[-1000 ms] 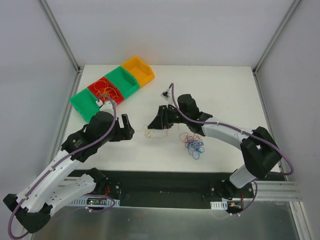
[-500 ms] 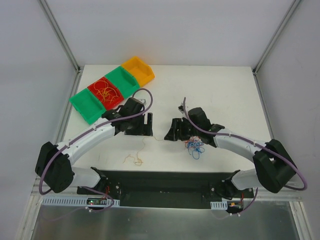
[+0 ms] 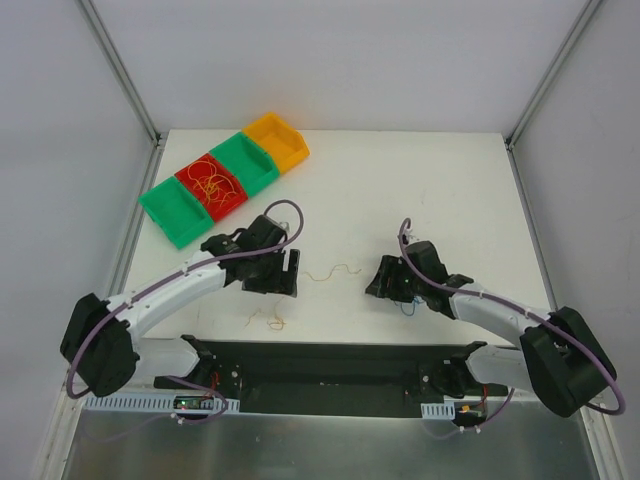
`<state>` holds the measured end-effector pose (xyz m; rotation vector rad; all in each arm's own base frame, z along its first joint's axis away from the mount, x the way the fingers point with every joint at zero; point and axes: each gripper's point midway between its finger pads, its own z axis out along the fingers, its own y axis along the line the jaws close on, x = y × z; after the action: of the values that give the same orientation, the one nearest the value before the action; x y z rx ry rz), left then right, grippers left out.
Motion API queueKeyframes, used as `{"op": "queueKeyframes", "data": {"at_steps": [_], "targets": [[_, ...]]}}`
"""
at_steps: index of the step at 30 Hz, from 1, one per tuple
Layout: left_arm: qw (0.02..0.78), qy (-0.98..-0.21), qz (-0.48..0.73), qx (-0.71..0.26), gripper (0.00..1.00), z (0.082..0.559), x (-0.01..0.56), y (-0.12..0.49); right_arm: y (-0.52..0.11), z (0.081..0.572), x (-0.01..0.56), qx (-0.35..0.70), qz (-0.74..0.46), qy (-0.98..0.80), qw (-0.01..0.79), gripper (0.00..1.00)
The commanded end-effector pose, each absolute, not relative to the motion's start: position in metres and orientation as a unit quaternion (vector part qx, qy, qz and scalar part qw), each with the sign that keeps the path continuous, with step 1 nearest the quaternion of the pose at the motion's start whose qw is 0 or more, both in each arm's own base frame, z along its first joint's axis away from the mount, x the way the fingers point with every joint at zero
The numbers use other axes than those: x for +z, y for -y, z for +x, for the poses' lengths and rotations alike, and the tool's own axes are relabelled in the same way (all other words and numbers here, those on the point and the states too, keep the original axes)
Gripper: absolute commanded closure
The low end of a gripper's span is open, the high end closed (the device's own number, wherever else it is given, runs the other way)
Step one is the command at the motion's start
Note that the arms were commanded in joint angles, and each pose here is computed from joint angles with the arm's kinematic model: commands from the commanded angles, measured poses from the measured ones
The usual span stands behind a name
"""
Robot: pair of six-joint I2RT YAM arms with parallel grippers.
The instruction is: Untangle the cables
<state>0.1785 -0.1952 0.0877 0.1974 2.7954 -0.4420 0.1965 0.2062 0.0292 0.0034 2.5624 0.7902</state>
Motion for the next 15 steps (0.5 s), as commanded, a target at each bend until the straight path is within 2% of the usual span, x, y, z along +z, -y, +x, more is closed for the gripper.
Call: {"op": "queueKeyframes", "data": {"at_steps": [1,4,8,13,15], "targets": [[0.148,-0.977,0.032,-0.152,0.22,0.155,0.101,0.174,-0.189,0.225,0.042,0.262,0.029,-0.92,0.292,0.43],[0.125,-0.974,0.046,-0.184,0.23,0.135,0.102,0.176,-0.203,0.228,0.054,0.295,0.0,-0.904,0.31,0.43],[0.088,-0.977,0.085,-0.176,0.23,0.122,0.089,0.173,-0.211,0.224,0.062,0.334,-0.029,-0.888,0.316,0.43],[0.089,-0.984,0.13,-0.083,0.21,0.132,0.066,0.165,-0.202,0.224,0.073,0.331,-0.04,-0.871,0.361,0.42],[0.074,-0.987,0.138,-0.04,0.24,0.136,0.053,0.16,-0.202,0.222,0.073,0.334,-0.046,-0.869,0.364,0.42]]}}
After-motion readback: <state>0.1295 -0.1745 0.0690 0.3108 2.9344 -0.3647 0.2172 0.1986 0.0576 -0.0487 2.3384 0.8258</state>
